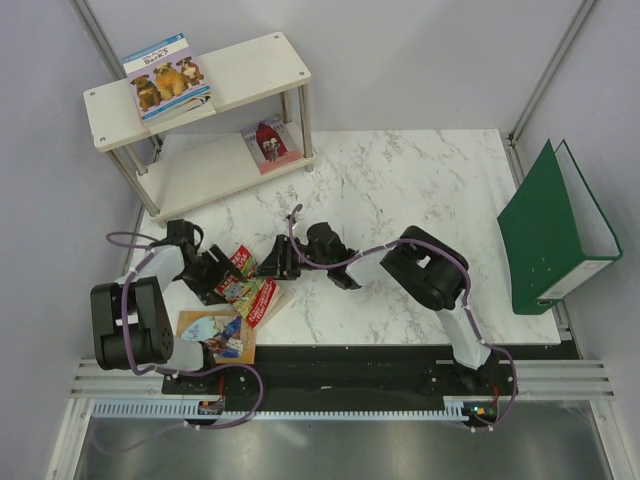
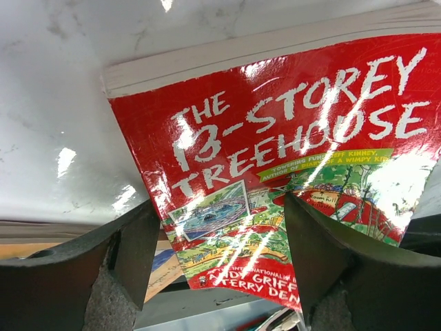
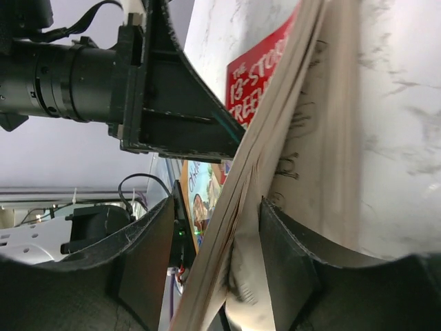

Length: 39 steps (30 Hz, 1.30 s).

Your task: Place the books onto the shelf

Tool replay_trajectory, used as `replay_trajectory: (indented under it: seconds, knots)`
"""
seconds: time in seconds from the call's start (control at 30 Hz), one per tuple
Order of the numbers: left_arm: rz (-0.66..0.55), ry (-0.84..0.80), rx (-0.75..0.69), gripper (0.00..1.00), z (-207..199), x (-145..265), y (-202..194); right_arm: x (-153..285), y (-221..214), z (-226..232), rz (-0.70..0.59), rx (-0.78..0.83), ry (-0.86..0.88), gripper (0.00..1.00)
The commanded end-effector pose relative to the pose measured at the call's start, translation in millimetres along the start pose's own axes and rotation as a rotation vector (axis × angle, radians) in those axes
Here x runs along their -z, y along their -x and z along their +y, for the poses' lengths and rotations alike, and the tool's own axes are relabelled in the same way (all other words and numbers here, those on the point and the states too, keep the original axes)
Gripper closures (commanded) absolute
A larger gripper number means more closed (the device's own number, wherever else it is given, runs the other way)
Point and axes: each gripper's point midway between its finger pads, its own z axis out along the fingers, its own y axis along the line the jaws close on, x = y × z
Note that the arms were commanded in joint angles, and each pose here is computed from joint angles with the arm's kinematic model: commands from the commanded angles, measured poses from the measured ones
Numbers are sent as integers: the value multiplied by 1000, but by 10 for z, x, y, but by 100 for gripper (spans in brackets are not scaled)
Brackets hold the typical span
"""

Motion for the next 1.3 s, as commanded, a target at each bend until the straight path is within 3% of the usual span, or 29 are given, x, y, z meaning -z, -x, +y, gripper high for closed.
replay_trajectory:
  seconds: [0.0, 0.13, 0.2, 0.27, 0.37, 0.47, 0.57, 0.77, 0.87, 1.03, 1.27]
  knots:
    - [-28, -63, -32, 21, -159, -173, 72, -150, -257, 287, 111, 48, 90, 41]
    - [-35, -64, -32, 21, -171, -160, 88, -194, -275, 218, 132, 48, 59, 44]
    - [-40, -71, -37, 21, -196, -141, 103, -212, -293, 200, 146, 46, 50, 59]
    - [-54, -75, -43, 21, -219, -98, 127, -220, -315, 152, 161, 33, 35, 86]
    - [-109, -104, -69, 20, -290, 55, 165, -199, -281, 104, 153, 33, 5, 99]
    - [-194, -189, -114, 17, -427, 309, 161, -58, -68, 72, 93, 57, -31, 100]
    - [-312, -343, -155, 0, -631, 623, 109, 253, 373, 98, -34, 65, -44, 100]
    - [-503, -753, -216, 0, -1007, 1139, -132, 924, 975, 500, -253, 93, 12, 100]
    - [-496, -888, -227, 2, -1111, 1161, -236, 1126, 1104, 636, -317, 104, 23, 100]
    - [-482, -932, -260, 11, -1265, 1140, -298, 1256, 1223, 873, -373, 110, 79, 100]
    - [-396, -1000, -352, 20, -1753, 1075, -707, 1256, 1239, 945, -384, 94, 117, 100]
